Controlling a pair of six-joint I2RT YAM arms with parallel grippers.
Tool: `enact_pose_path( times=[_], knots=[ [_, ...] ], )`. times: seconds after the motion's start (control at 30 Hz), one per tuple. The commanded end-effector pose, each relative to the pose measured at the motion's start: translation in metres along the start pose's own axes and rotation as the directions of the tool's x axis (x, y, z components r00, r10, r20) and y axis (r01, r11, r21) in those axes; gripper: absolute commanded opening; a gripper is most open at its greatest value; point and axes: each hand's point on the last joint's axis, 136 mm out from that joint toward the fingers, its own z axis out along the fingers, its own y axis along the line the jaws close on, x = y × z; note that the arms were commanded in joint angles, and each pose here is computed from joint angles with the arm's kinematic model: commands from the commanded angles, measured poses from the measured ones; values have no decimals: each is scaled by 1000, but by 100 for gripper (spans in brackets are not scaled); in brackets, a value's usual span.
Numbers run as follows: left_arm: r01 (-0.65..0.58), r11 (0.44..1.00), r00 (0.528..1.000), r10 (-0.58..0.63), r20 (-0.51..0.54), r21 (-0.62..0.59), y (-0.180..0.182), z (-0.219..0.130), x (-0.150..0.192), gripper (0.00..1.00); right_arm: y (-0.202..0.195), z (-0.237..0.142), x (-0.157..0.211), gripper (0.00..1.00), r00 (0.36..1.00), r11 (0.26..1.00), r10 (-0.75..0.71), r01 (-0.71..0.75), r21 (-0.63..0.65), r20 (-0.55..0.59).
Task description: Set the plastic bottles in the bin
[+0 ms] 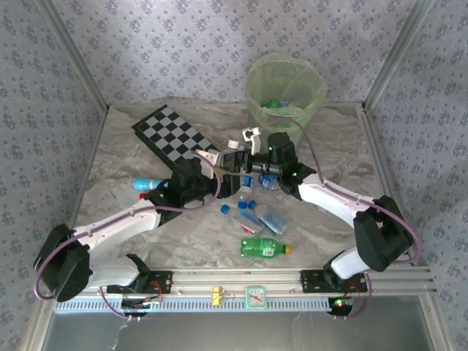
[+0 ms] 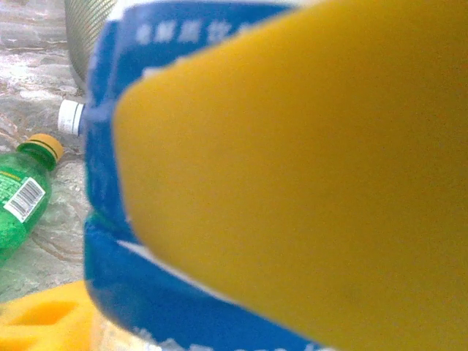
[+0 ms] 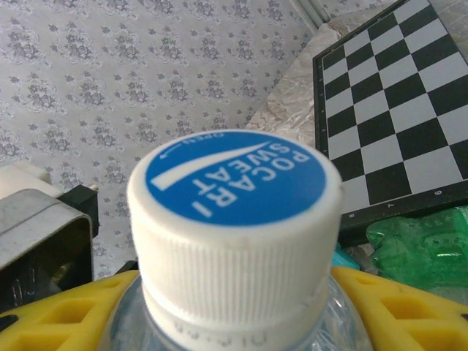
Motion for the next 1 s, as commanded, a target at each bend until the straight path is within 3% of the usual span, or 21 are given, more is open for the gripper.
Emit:
enact_pose_path(
  times=[0.0, 0.23, 0.47, 0.57, 0.77, 0.97],
  knots=[
    [-33, 998, 996, 29, 90, 44, -17, -13, -23, 87, -8, -1, -1, 54, 1000, 999, -8, 9, 32, -8],
    [-20, 993, 992, 36, 125, -120, 14, -26, -23, 97, -25, -29, -27, 53, 997, 982, -81, 80, 171, -2],
    [107, 945, 987, -63, 149, -308, 68, -40, -16, 97, -4, -71, -100, 52, 967, 936, -248, 223, 274, 58],
    [183, 895, 978, -124, 168, -406, 95, -48, -10, 97, 10, -90, -134, 51, 942, 909, -323, 280, 308, 95],
    [356, 728, 934, -294, 202, -586, 153, -72, 23, 97, 21, -123, -202, 51, 869, 824, -466, 356, 442, 169],
    [404, 698, 913, -352, 207, -591, 163, -75, 44, 97, -8, -142, -255, 51, 815, 709, -552, 347, 614, 178]
  ],
)
